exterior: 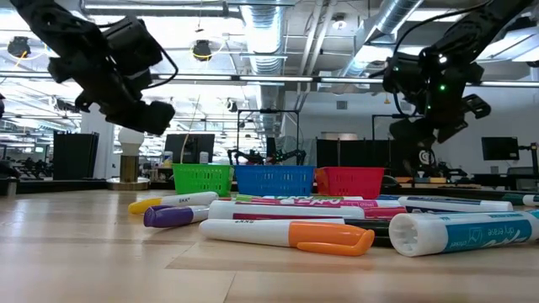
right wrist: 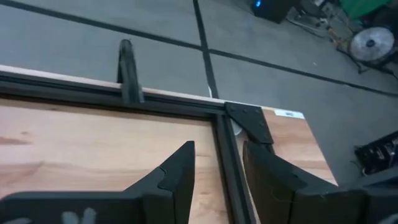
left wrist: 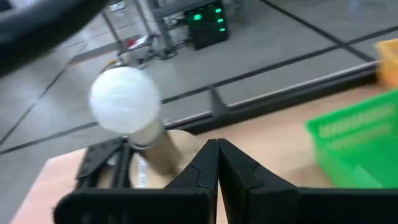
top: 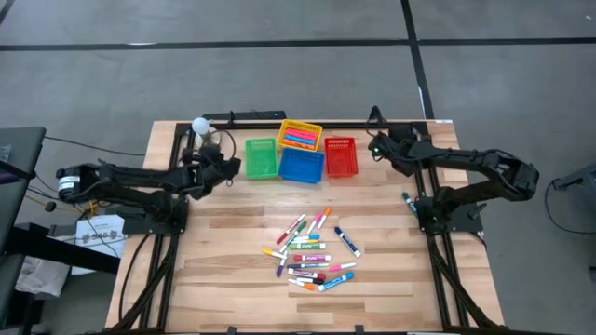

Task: Pick & Place Markers
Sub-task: Adjust the colored bins on the table

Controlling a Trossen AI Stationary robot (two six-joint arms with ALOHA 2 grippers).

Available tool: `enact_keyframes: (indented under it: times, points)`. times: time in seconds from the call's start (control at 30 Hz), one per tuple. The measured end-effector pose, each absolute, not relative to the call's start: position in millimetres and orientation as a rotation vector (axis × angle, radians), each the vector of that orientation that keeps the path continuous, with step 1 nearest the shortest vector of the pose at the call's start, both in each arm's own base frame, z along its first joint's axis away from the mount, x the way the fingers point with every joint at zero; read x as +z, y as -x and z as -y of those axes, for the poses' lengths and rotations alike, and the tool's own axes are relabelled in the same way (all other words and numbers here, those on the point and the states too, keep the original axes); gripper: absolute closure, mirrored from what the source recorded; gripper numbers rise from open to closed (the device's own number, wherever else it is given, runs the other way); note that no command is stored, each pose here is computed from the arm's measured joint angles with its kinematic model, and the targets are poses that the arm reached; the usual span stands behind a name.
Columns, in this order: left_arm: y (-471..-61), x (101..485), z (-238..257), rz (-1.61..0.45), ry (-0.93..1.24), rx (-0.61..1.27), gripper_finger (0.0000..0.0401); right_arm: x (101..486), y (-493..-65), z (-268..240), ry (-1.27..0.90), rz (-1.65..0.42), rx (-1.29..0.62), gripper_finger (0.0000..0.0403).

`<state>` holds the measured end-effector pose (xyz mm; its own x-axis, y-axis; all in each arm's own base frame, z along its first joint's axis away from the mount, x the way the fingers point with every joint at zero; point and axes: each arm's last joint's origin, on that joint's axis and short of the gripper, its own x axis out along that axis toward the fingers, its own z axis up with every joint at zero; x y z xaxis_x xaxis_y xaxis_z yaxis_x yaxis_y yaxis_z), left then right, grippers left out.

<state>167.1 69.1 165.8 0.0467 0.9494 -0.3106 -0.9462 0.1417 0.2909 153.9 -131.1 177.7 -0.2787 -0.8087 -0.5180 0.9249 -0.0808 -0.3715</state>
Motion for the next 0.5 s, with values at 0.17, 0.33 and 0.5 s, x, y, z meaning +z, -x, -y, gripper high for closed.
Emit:
enact_keyframes:
  times: [0.17, 0.33, 0.5]
  points:
    - [-161, 166, -82, -0.495, 0.001, 1.522, 0.0395, 178, -153, 135, -0.211, -0.738, -1.721, 0.0278]
    - [-161, 159, -89, -0.530, -0.009, 1.565, 0.0396, 181, -156, 137, -0.217, -0.676, -1.731, 0.0278]
    - [-166, 143, -91, -0.544, 0.024, 1.591, 0.0396, 180, -159, 139, -0.226, -0.644, -1.729, 0.0278]
